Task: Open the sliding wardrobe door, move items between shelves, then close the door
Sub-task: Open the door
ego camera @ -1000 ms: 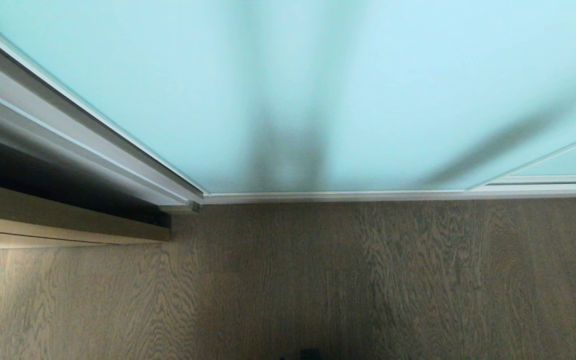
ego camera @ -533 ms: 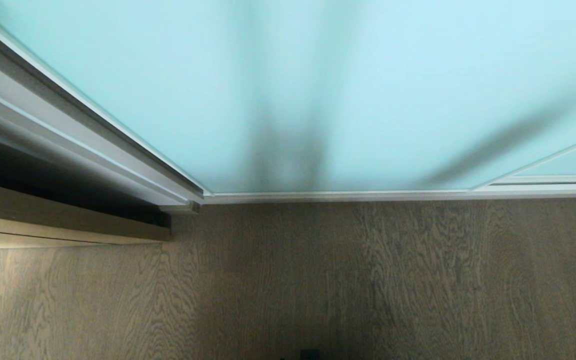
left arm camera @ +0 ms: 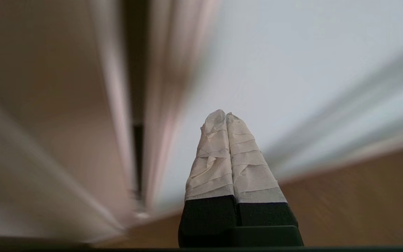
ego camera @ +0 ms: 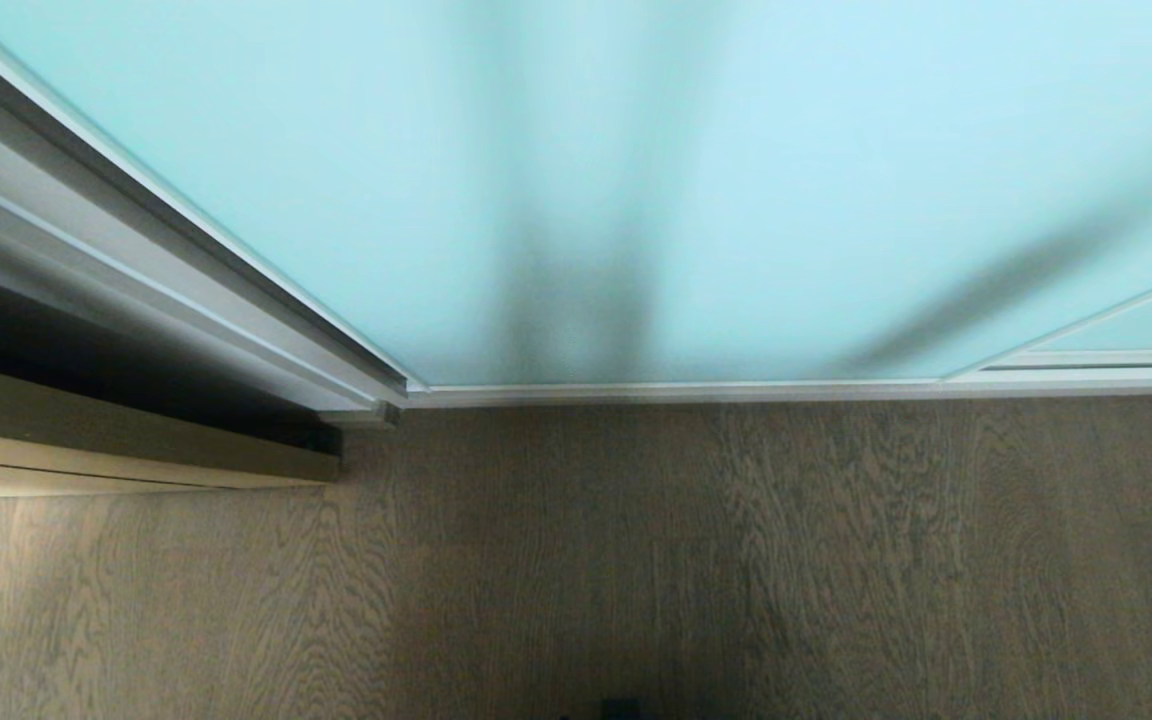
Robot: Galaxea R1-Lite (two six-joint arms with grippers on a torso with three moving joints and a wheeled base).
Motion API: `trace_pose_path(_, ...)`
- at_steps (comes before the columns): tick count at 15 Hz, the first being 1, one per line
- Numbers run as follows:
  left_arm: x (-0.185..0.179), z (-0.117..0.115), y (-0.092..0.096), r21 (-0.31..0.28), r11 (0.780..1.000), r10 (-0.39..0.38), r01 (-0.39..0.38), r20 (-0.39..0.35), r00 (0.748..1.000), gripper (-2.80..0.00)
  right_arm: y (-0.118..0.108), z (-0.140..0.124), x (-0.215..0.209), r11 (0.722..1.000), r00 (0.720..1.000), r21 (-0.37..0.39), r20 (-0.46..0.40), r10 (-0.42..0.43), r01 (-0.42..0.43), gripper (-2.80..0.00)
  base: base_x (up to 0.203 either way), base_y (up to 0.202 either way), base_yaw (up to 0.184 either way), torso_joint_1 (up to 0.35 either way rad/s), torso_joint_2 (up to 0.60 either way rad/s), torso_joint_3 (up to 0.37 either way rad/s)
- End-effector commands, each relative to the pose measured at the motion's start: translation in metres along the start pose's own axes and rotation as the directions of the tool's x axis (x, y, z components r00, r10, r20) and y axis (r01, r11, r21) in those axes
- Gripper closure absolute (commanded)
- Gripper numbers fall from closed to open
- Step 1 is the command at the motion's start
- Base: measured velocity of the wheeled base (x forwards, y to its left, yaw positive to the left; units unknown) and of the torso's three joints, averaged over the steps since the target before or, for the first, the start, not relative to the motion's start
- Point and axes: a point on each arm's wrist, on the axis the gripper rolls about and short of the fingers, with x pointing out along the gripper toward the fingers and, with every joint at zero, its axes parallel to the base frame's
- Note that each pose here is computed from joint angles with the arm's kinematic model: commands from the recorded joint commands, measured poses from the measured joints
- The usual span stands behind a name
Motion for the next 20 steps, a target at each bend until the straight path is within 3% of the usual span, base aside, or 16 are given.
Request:
trace_pose_path(1, -0.003, 0.01, -0.001, 0.034, 0.997, 0.074, -0.076, 0.045, 0.996, 0.0, 0.0, 0.0, 0.0, 1.0, 1.0, -0.001, -0.001, 0.001, -0.001, 0.0, 0.0, 0.0, 0.0, 0.0, 0.0, 0.0)
trace_pose_path(5, -0.002, 0.01, 0.005, 0.107, 0.981, 0.162, -0.163, 0.01, 0.987, 0.0, 0.0, 0.0, 0.0, 1.0, 1.0, -0.001, -0.001, 0.001, -0.001, 0.0, 0.0, 0.0, 0.0, 0.0, 0.0, 0.0)
trace_pose_path(11, -0.001, 0.009, 0.011, 0.148, 0.96, 0.241, -0.238, -0.004, 0.971, 0.0, 0.0, 0.0, 0.0, 1.0, 1.0, -0.001, -0.001, 0.001, -0.001, 0.0, 0.0, 0.0, 0.0, 0.0, 0.0, 0.0)
trace_pose_path(20, 0.013, 0.0, 0.028, 0.106, 0.964, 0.249, -0.243, -0.043, 0.968, 0.0, 0.0, 0.0, 0.0, 1.0, 1.0, -0.001, -0.001, 0.001, -0.001, 0.0, 0.0, 0.0, 0.0, 0.0, 0.0, 0.0)
